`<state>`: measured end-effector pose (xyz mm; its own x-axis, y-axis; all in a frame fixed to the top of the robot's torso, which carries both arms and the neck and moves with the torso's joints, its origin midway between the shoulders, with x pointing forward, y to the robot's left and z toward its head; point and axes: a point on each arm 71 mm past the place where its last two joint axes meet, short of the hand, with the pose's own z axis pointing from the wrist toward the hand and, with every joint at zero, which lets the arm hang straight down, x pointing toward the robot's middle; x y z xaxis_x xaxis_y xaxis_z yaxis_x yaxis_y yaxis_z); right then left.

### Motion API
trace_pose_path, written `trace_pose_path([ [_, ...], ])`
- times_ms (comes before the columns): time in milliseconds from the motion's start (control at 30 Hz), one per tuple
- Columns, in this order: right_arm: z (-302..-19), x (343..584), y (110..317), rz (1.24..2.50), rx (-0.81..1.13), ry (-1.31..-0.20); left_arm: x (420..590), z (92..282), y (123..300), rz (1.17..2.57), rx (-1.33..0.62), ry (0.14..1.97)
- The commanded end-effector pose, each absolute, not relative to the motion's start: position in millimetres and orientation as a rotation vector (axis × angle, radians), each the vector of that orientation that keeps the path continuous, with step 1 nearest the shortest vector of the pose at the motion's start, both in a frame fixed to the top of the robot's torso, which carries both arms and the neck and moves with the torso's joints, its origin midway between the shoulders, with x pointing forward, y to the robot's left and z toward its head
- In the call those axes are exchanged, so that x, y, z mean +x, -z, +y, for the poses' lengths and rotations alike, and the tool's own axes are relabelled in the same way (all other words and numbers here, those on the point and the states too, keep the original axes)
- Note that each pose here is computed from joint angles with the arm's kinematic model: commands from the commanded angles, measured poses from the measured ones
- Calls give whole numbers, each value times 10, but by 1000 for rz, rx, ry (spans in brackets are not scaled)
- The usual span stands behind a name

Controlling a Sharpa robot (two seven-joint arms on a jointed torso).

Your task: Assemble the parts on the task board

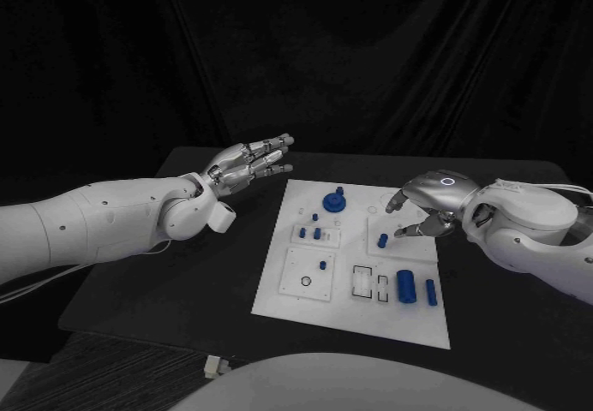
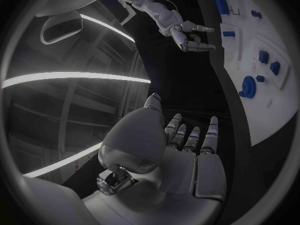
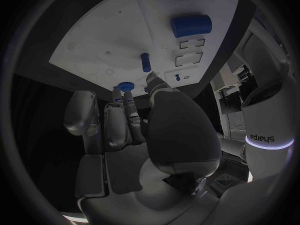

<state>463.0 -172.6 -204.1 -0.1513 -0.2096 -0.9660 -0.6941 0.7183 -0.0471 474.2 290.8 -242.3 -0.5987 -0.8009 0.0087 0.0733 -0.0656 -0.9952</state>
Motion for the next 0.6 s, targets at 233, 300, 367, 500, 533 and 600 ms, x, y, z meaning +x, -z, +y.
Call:
trace_pose_path([
  [233, -1692, 4607, 2195, 1767, -753, -491, 4735, 2906, 2366, 1483, -763, 1798],
  [300, -1680, 4601, 2237, 1776, -758, -496, 4735, 2905, 2366, 1483, -762, 1799],
  [367, -1666, 4595, 2281, 1785, -762, -502, 4735, 2906, 2365, 1482, -762, 1799],
  [500, -1630, 4583, 2373, 1794, -770, -521, 4734, 2908, 2366, 1483, -763, 1799],
  [533, -1621, 4581, 2389, 1796, -772, -525, 4734, 2908, 2366, 1483, -763, 1799],
  [600, -1603, 4578, 2416, 1798, -776, -533, 4733, 2909, 2366, 1484, -763, 1799],
])
